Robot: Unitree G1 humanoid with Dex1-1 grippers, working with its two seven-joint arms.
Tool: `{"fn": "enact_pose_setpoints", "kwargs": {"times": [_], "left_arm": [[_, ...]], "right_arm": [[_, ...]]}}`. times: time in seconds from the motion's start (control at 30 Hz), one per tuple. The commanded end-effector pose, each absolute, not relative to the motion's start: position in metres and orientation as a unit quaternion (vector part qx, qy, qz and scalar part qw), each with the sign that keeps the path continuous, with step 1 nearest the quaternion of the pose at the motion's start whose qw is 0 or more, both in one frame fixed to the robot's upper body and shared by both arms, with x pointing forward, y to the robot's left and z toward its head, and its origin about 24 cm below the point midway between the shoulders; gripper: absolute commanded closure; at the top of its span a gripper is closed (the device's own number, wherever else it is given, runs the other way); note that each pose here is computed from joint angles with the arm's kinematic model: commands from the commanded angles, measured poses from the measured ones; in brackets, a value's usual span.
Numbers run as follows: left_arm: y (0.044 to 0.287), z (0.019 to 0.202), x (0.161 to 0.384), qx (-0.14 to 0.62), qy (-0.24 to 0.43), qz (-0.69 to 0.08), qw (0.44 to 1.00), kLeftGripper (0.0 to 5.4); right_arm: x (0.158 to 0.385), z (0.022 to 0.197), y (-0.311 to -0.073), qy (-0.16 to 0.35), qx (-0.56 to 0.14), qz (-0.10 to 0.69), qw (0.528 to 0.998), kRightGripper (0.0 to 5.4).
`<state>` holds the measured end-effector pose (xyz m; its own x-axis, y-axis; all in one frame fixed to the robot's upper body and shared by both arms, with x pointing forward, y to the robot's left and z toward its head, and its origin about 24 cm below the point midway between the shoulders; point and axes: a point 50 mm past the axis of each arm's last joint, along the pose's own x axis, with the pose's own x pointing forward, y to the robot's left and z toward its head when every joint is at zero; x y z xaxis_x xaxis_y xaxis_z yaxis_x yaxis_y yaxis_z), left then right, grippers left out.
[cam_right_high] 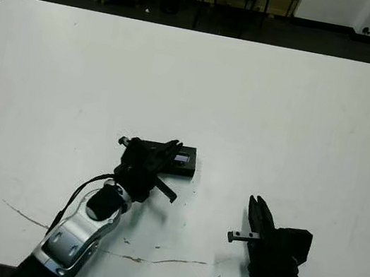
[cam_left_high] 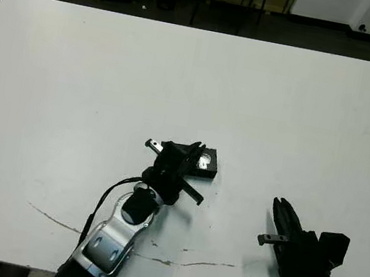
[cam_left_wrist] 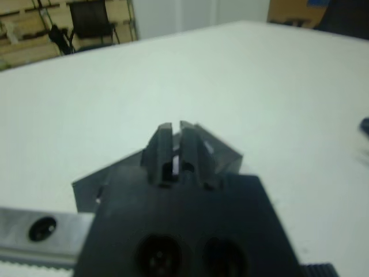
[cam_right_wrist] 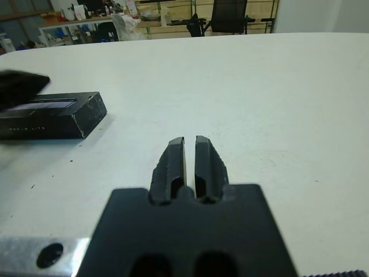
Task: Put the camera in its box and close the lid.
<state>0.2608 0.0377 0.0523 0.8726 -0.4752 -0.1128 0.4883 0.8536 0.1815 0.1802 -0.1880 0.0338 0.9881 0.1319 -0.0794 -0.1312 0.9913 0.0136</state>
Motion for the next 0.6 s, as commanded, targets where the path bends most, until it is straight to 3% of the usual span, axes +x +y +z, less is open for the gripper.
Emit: {"fn": "enact_pose_setpoints", "kwargs": {"times": [0.03,0.27,0.6], "left_arm": [[0.041,0.040,0.265,0.141,0.067,-0.241,0.958,5.39],[0.053,0.027,0.270,0.242,0.131,-0.239,0.931,5.39],[0.063,0.027,0.260,0.259,0.183,-0.272,0.909,5.39]], "right_arm": [[0.177,0.026,-0.191,0.066,0.009,0.061,0.996,5.40],[0.179,0.027,-0.188,0.069,-0.006,0.064,0.996,5.40],[0.181,0.024,-0.188,0.055,0.016,0.077,0.995,5.40]]}}
